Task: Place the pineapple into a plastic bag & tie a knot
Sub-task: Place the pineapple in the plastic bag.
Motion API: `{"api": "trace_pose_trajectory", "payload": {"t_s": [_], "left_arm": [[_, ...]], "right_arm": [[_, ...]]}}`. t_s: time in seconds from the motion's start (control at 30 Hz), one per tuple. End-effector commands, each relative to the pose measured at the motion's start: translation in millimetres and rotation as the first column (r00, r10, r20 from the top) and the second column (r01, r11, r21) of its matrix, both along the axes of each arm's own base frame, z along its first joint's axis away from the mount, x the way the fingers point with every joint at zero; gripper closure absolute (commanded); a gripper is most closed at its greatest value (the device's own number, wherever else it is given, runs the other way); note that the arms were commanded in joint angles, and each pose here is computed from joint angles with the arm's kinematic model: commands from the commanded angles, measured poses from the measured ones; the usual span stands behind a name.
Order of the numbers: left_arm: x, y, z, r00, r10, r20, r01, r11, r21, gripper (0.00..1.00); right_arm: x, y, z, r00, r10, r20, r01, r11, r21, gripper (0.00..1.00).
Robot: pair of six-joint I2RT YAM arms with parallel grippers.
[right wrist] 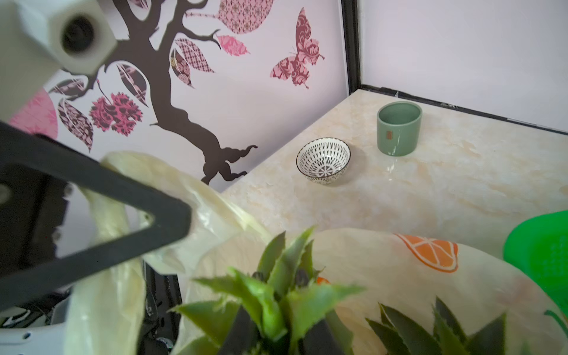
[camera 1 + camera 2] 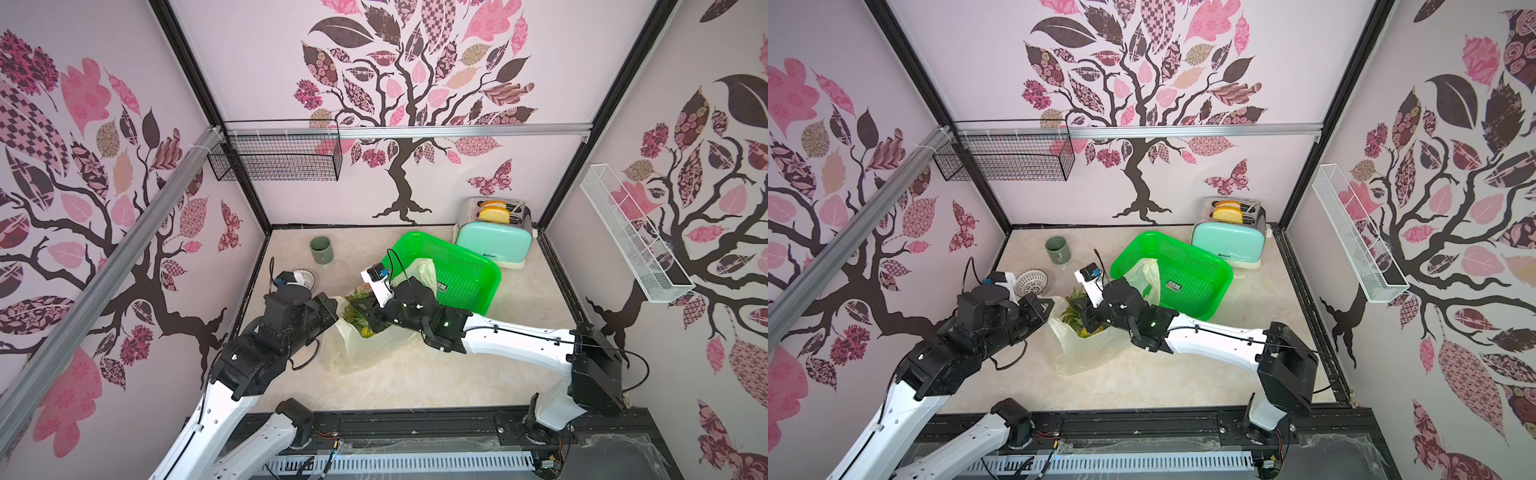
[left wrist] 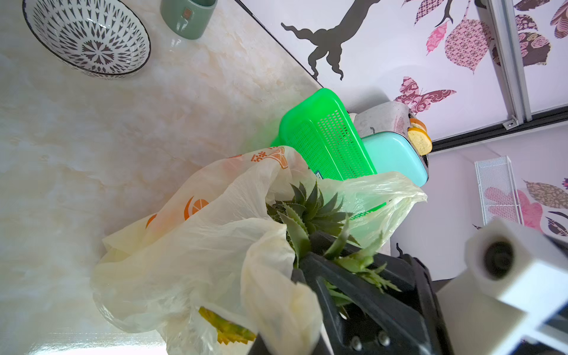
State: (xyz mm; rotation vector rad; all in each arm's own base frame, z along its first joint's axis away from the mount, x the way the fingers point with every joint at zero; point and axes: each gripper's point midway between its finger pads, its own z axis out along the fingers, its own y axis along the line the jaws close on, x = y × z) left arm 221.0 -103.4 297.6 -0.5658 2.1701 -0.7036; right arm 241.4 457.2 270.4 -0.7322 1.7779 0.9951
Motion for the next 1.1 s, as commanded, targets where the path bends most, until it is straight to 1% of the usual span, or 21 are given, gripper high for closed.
{"api": "trace_pose_trajectory", "payload": {"t_s": [0.0,0.1,0.33,0.53,0.67,0.73,0.8,0.83,0.9,1.0,1.07], "left_arm": [[1.7,4.5,0.3,0.999,0.030,0.012,-0.030,1.000,-0.006,1.00],[1.5,6.5,0.9,0.999,0.041,0.015,-0.041,0.999,-0.007,1.00],[0.9,8.5,2.5,0.999,0.049,0.021,-0.049,0.999,-0.008,1.00],[0.6,7.5,2.3,0.999,0.045,0.019,-0.045,0.999,-0.011,1.00],[-0.2,8.4,3.0,0.999,0.046,0.022,-0.046,0.999,-0.012,1.00],[-0.9,9.0,2.4,0.999,0.047,0.020,-0.047,0.999,-0.011,1.00],[-1.6,9.5,2.0,0.999,0.048,0.020,-0.048,0.999,-0.010,1.00],[-1.6,9.7,1.7,0.999,0.048,0.021,-0.048,0.999,-0.009,1.00],[-2.0,11.4,0.6,0.998,0.055,0.021,-0.055,0.998,-0.006,1.00],[-2.5,11.7,0.1,0.998,0.054,0.022,-0.054,0.999,-0.003,1.00],[-2.5,12.2,1.4,0.998,0.054,0.027,-0.054,0.999,-0.002,1.00]], "right_arm": [[0.3,10.5,40.5,0.992,0.018,0.123,-0.035,0.990,0.140,1.00],[-1.9,15.5,30.2,0.991,0.037,0.130,-0.056,0.987,0.150,1.00],[-6.2,21.8,-1.3,0.988,0.075,0.133,-0.088,0.992,0.095,1.00],[-11.3,26.3,-19.1,0.987,0.112,0.115,-0.120,0.991,0.062,0.99],[-13.5,28.3,-26.3,0.985,0.135,0.108,-0.139,0.990,0.036,0.86],[-15.0,28.1,-28.2,0.984,0.142,0.110,-0.146,0.989,0.027,0.74],[-15.2,26.7,-23.8,0.983,0.141,0.117,-0.144,0.989,0.025,0.66],[-15.2,25.7,-19.3,0.983,0.138,0.119,-0.142,0.989,0.028,0.61],[-16.3,22.9,-6.1,0.983,0.135,0.126,-0.141,0.990,0.033,0.47],[-20.8,16.2,14.6,0.981,0.140,0.136,-0.147,0.988,0.042,0.33],[-22.9,8.5,28.8,0.980,0.131,0.150,-0.139,0.989,0.047,0.26]]}}
